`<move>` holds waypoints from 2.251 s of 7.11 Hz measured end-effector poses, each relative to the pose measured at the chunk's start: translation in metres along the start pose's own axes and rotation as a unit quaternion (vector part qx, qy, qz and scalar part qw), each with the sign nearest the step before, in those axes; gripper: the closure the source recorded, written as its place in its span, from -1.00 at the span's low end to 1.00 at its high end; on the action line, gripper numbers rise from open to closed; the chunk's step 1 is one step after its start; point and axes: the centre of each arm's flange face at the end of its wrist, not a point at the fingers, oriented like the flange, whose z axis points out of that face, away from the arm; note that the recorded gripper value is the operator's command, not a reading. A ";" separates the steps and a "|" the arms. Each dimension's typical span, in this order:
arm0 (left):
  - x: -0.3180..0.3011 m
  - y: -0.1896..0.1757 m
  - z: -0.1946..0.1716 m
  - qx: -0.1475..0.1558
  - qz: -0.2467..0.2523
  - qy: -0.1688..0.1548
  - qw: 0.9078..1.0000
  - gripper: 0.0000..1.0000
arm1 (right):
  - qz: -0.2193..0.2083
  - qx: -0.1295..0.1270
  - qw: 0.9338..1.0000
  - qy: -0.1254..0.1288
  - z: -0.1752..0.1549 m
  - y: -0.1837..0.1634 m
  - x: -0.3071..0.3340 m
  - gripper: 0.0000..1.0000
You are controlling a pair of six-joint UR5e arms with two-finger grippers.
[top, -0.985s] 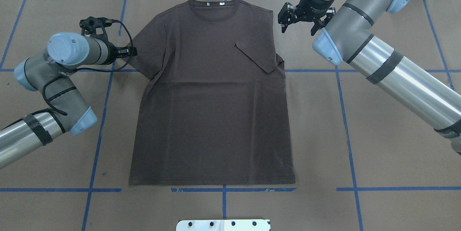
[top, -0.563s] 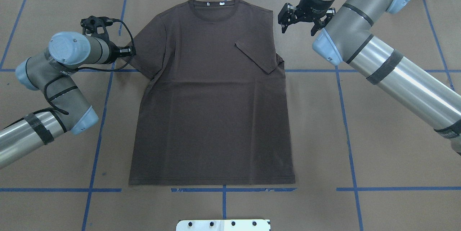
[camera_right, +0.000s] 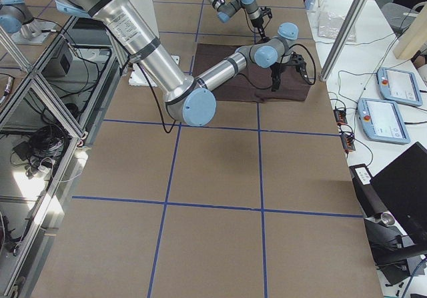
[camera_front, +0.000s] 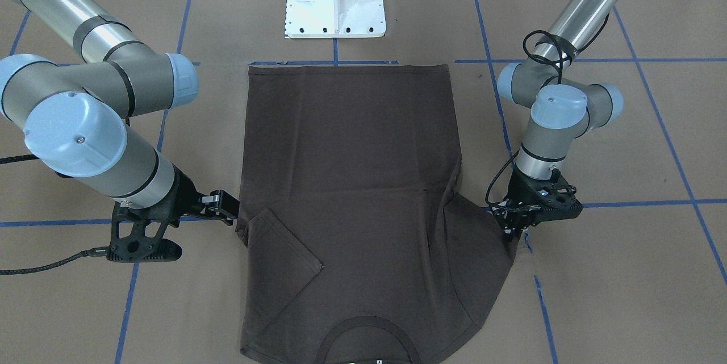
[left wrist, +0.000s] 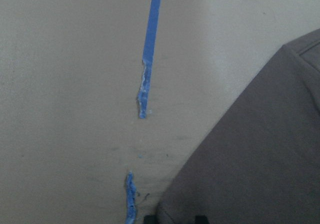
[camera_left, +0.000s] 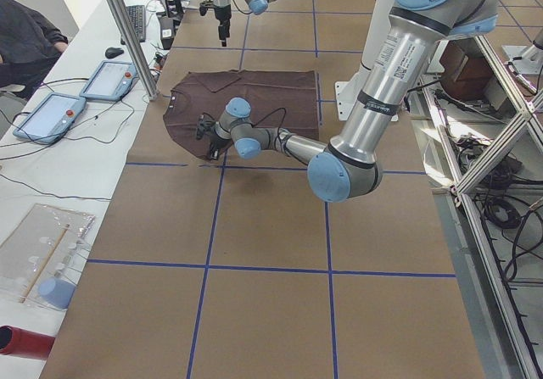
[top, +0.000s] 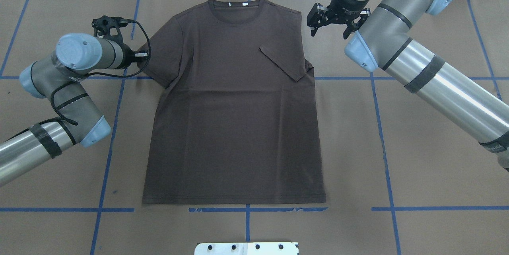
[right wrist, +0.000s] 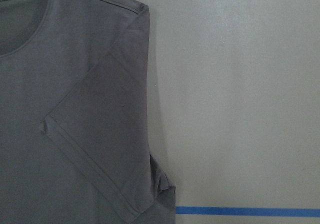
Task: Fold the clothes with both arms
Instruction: 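Release the sleeve and raise the right gripper while the left arm approaches, then grasp the sleeve nearest the left gripper and fold it inward over the body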
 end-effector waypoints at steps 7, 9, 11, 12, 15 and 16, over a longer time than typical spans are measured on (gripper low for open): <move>0.010 -0.068 -0.025 0.029 -0.002 -0.008 1.000 1.00 | -0.001 0.004 1.000 0.001 -0.001 -0.001 -0.001 -1.00; 0.053 -0.068 -0.030 0.018 -0.019 -0.007 1.000 1.00 | -0.002 0.005 1.000 0.002 0.000 0.000 -0.002 -1.00; 0.103 -0.049 -0.031 0.000 -0.055 0.002 0.998 1.00 | -0.004 0.004 1.000 0.004 0.004 0.002 -0.002 -1.00; 0.130 -0.034 -0.031 -0.011 -0.077 0.008 0.997 1.00 | -0.004 0.004 1.000 0.005 0.005 0.003 -0.002 -1.00; 0.229 -0.013 -0.024 -0.035 -0.125 0.023 0.991 1.00 | -0.004 0.003 1.000 0.007 0.009 0.004 0.000 -1.00; 0.241 -0.013 -0.016 -0.038 -0.128 0.018 0.991 0.00 | -0.004 0.002 1.000 0.007 0.010 0.005 -0.001 -1.00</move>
